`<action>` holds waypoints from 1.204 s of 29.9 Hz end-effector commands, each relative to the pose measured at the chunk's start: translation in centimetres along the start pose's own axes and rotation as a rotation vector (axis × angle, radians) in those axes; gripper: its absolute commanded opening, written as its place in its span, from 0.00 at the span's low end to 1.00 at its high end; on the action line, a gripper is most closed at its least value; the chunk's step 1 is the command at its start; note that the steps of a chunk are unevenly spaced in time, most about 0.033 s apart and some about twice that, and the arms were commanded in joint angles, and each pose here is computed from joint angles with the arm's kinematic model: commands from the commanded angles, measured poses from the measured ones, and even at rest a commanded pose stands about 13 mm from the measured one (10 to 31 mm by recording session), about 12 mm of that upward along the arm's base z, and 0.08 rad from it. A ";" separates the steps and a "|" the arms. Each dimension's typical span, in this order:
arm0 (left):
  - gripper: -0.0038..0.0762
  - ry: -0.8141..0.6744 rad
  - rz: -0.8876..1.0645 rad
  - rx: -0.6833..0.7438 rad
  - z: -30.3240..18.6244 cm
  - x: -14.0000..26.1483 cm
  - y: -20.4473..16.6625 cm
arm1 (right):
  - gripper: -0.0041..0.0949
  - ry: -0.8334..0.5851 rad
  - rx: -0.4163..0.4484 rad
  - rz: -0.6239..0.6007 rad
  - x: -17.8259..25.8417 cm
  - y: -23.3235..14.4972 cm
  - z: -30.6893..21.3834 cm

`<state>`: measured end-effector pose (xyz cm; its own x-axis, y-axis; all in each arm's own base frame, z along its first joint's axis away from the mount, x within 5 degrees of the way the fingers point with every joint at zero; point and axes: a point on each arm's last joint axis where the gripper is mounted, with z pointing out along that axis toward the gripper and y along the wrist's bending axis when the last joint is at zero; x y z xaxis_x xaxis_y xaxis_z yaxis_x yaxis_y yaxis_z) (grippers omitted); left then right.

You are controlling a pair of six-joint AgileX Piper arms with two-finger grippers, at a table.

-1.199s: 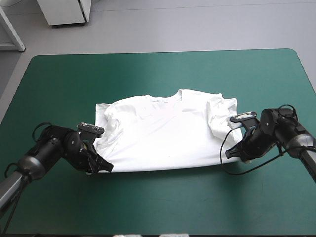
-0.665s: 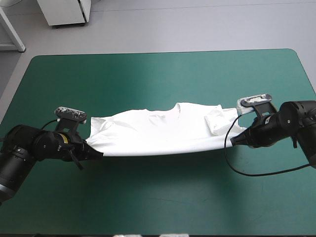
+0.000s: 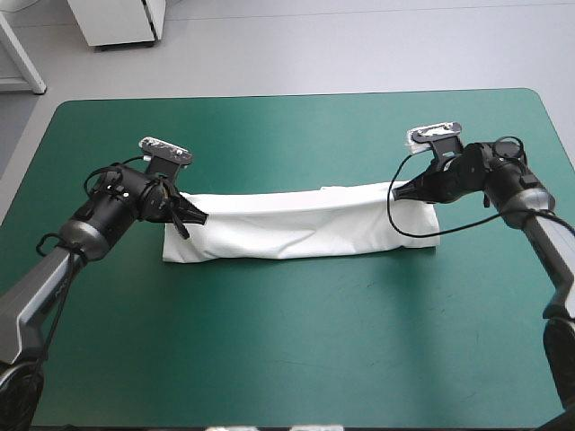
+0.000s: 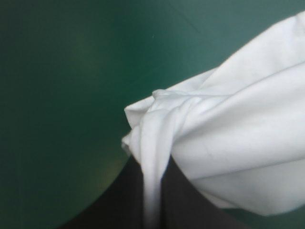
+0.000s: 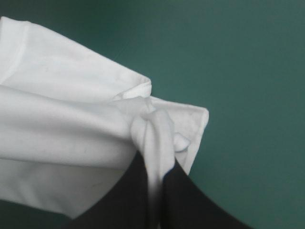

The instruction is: Fold the cloth

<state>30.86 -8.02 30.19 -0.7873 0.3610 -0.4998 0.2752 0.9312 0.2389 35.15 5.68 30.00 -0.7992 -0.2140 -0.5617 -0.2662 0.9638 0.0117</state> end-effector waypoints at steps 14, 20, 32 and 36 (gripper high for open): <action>0.04 -0.035 0.064 -0.023 4.7 -1.9 -0.8 | 0.03 -0.008 0.028 -0.076 -2.5 -0.9 3.6; 0.16 -0.007 0.082 -0.041 3.7 -2.5 -0.3 | 0.17 0.057 0.003 -0.098 -1.9 -0.7 3.4; 0.54 0.019 -0.028 0.004 -2.3 -4.8 0.9 | 0.55 -0.036 0.092 -0.111 -2.6 -1.2 -4.1; 0.50 -0.065 0.001 0.201 -5.0 -5.6 -0.3 | 0.55 -0.101 0.135 -0.065 -2.2 -2.3 -7.9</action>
<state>34.00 -9.84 33.05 -0.8288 0.3515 -0.4354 0.3149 0.9362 0.1563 35.20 4.24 33.03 -0.7961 -0.3077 -0.5210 -0.3019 0.9482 -0.0988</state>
